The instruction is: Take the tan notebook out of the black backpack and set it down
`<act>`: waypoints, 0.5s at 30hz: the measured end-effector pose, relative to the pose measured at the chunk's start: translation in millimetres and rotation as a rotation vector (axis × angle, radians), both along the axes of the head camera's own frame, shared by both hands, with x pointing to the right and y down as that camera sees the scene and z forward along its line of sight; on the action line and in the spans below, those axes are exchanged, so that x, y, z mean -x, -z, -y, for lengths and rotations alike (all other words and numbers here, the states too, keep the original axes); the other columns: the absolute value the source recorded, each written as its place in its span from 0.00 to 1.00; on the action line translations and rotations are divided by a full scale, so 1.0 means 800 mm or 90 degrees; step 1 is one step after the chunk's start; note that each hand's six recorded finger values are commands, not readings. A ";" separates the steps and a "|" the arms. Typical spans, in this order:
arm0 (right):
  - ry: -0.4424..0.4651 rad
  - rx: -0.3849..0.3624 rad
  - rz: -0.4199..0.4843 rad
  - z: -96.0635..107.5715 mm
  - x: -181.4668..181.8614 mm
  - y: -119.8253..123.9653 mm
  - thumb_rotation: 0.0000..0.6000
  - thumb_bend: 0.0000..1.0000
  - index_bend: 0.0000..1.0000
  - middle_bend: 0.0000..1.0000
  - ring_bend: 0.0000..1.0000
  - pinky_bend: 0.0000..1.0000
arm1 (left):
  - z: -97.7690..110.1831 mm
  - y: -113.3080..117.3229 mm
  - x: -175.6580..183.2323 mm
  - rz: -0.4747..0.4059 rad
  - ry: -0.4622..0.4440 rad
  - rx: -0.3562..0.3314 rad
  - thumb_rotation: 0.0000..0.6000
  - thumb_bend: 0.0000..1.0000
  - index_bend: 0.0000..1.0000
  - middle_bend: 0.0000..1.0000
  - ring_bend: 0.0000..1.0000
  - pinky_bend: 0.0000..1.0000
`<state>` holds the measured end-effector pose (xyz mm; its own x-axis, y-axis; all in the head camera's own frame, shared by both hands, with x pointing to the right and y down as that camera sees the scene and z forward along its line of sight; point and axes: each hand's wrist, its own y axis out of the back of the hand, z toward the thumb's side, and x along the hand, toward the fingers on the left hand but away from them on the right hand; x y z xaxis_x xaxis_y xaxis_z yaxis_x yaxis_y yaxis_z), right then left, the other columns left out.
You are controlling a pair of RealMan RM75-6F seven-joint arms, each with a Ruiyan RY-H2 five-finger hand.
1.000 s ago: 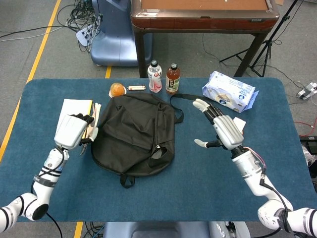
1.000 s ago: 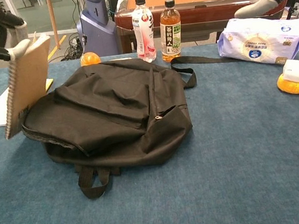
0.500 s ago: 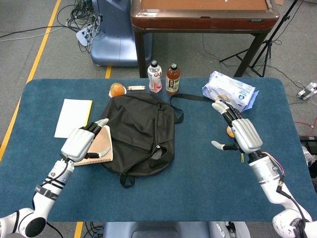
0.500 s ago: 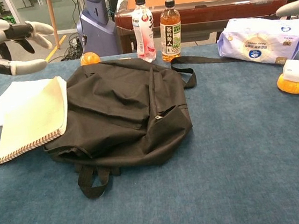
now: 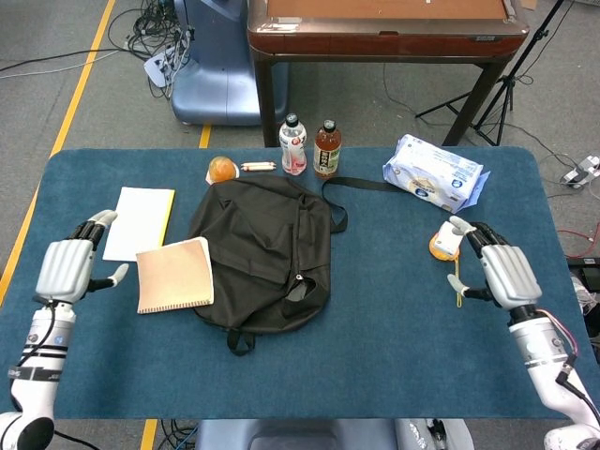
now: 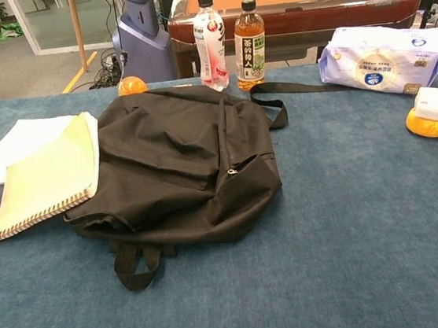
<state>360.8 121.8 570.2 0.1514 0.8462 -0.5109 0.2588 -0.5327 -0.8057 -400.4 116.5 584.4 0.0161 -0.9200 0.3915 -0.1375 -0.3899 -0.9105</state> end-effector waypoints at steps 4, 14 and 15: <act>-0.028 0.012 -0.051 -0.023 -0.029 -0.003 1.00 0.31 0.14 0.24 0.10 0.24 | -0.021 0.007 0.032 0.029 0.033 -0.014 1.00 0.22 0.19 0.16 0.20 0.43; -0.074 -0.016 -0.086 -0.059 -0.060 0.009 1.00 0.31 0.15 0.24 0.11 0.24 | -0.086 0.024 0.068 0.082 0.062 -0.022 1.00 0.22 0.21 0.16 0.20 0.41; -0.073 -0.020 -0.087 -0.062 -0.060 0.010 1.00 0.31 0.15 0.24 0.11 0.24 | -0.091 0.025 0.068 0.085 0.062 -0.022 1.00 0.22 0.21 0.16 0.20 0.41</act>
